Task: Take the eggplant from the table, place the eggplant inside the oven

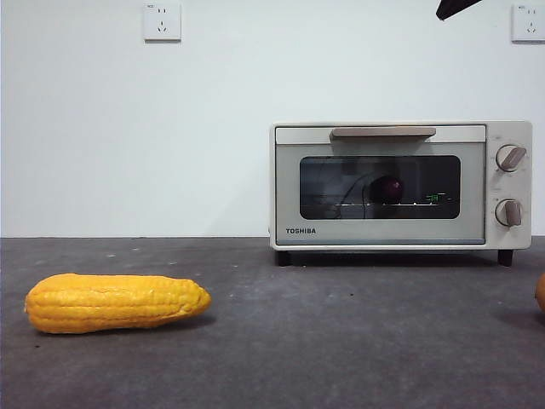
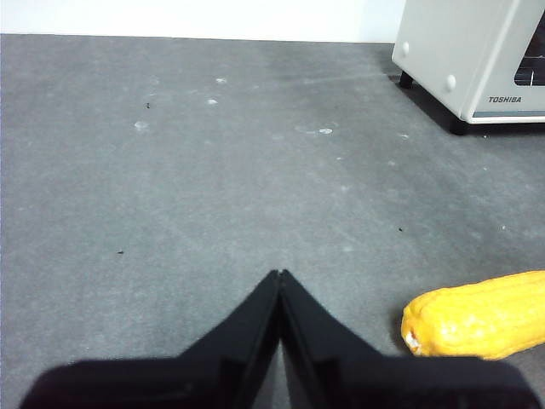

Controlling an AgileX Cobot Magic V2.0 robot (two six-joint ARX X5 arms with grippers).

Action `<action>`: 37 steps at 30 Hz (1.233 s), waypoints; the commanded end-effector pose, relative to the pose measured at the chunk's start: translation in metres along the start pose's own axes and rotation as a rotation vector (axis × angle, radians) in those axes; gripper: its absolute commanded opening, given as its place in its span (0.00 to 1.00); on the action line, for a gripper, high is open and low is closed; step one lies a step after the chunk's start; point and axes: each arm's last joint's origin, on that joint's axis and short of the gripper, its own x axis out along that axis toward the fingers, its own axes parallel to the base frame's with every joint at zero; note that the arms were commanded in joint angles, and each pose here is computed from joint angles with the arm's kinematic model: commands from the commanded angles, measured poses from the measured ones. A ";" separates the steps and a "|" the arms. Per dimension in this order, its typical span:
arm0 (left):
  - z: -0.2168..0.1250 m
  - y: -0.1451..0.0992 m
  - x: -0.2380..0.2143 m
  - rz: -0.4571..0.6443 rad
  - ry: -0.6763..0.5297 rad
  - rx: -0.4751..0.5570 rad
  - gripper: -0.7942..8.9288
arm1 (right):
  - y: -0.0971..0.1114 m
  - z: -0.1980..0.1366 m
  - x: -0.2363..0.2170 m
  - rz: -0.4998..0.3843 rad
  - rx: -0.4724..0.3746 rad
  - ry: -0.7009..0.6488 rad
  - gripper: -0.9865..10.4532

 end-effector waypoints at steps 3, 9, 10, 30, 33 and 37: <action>-0.002 0.001 0.001 0.003 0.001 -0.005 0.08 | -0.001 0.001 0.002 -0.004 -0.008 -0.003 0.09; -0.002 0.001 0.001 0.003 0.001 -0.005 0.08 | -0.001 0.001 0.002 -0.004 -0.008 -0.003 0.09; -0.002 0.001 0.001 0.003 0.001 -0.005 0.08 | -0.001 0.001 0.002 -0.004 -0.008 -0.003 0.09; -0.002 0.001 0.001 0.003 0.001 -0.005 0.08 | 0.032 -0.014 -0.121 -0.442 -0.076 -0.254 0.09; -0.002 0.001 0.001 0.003 0.001 -0.005 0.08 | 0.041 -0.027 -0.148 -0.489 -0.067 -0.288 0.09; -0.002 0.001 0.001 0.003 0.001 -0.005 0.08 | 0.051 -0.046 -0.174 -0.531 -0.048 -0.299 0.09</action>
